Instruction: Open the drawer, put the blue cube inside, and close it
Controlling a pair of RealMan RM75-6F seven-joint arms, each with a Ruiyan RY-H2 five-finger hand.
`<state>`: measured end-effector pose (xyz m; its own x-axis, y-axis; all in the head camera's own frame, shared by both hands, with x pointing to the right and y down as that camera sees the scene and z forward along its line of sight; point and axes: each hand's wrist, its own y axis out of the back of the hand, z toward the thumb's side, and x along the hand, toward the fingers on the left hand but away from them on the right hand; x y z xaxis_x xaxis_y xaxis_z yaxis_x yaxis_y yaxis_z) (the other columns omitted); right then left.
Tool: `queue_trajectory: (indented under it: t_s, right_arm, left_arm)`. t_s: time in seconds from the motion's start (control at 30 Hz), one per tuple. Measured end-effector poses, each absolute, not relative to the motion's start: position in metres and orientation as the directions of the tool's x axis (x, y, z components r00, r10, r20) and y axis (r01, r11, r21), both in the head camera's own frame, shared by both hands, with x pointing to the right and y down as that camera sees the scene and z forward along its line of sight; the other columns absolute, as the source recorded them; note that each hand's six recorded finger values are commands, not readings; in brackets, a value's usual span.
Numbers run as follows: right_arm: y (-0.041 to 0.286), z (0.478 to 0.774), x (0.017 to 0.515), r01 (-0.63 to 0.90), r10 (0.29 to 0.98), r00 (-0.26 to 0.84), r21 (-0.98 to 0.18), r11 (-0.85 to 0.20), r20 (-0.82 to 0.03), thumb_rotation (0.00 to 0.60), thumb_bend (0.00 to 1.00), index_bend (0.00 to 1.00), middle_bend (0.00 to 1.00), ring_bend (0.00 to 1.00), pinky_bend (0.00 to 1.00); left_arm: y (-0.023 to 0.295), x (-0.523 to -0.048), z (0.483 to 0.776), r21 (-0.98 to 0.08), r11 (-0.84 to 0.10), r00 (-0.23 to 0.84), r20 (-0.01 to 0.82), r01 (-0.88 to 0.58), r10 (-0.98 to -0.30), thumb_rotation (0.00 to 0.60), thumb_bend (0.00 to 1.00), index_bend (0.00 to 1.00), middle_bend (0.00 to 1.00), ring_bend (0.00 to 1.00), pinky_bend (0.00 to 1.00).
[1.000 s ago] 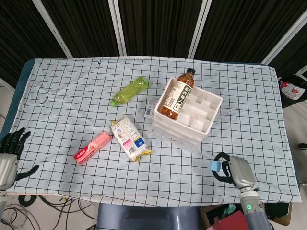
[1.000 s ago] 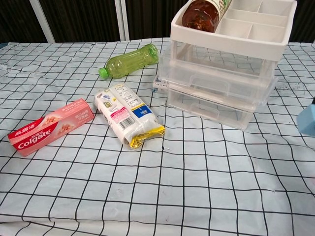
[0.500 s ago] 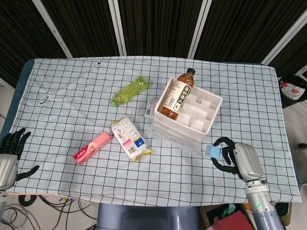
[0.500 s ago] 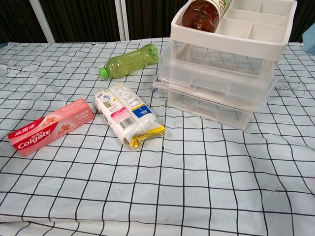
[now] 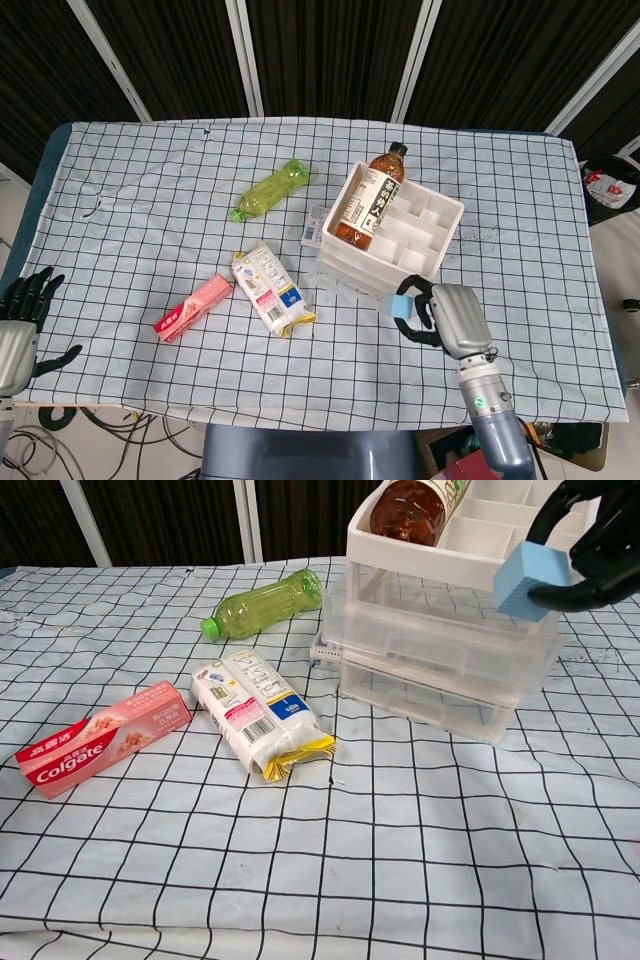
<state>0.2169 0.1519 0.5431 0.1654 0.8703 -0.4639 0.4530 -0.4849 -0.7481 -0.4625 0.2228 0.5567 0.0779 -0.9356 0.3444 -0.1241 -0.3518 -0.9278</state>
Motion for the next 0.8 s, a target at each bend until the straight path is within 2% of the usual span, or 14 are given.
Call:
queue_trajectory:
  t_s: [0.37, 0.5, 0.6, 0.8]
  right_arm:
    - [0.143, 0.564, 0.217, 0.436, 0.888, 0.088, -0.784, -0.442, -0.451, 0.6, 0.39, 0.62, 0.87, 0.87, 0.78]
    - [0.142, 0.566, 0.218, 0.428, 0.894, 0.077, -0.795, -0.43, -0.442, 0.6, 0.35, 0.62, 0.87, 0.87, 0.78]
    - [0.143, 0.567, 0.217, 0.428, 0.897, 0.076, -0.798, -0.424, -0.436, 0.6, 0.3, 0.58, 0.87, 0.87, 0.78]
    - [0.146, 0.567, 0.216, 0.438, 0.901, 0.078, -0.797, -0.416, -0.427, 0.6, 0.24, 0.43, 0.87, 0.87, 0.78]
  left_arm:
    - [0.223, -0.462, 0.557, -0.927, -0.353, 0.078, 0.345, -0.126, -0.935, 0.6, 0.02, 0.0, 0.0, 0.0, 0.0]
    - [0.223, -0.463, 0.557, -0.927, -0.353, 0.075, 0.345, -0.127, -0.935, 0.6, 0.02, 0.0, 0.0, 0.0, 0.0]
    - [0.223, -0.463, 0.557, -0.927, -0.354, 0.075, 0.347, -0.126, -0.935, 0.6, 0.02, 0.0, 0.0, 0.0, 0.0]
    - [0.223, -0.463, 0.557, -0.926, -0.354, 0.074, 0.347, -0.128, -0.935, 0.6, 0.02, 0.0, 0.0, 0.0, 0.0]
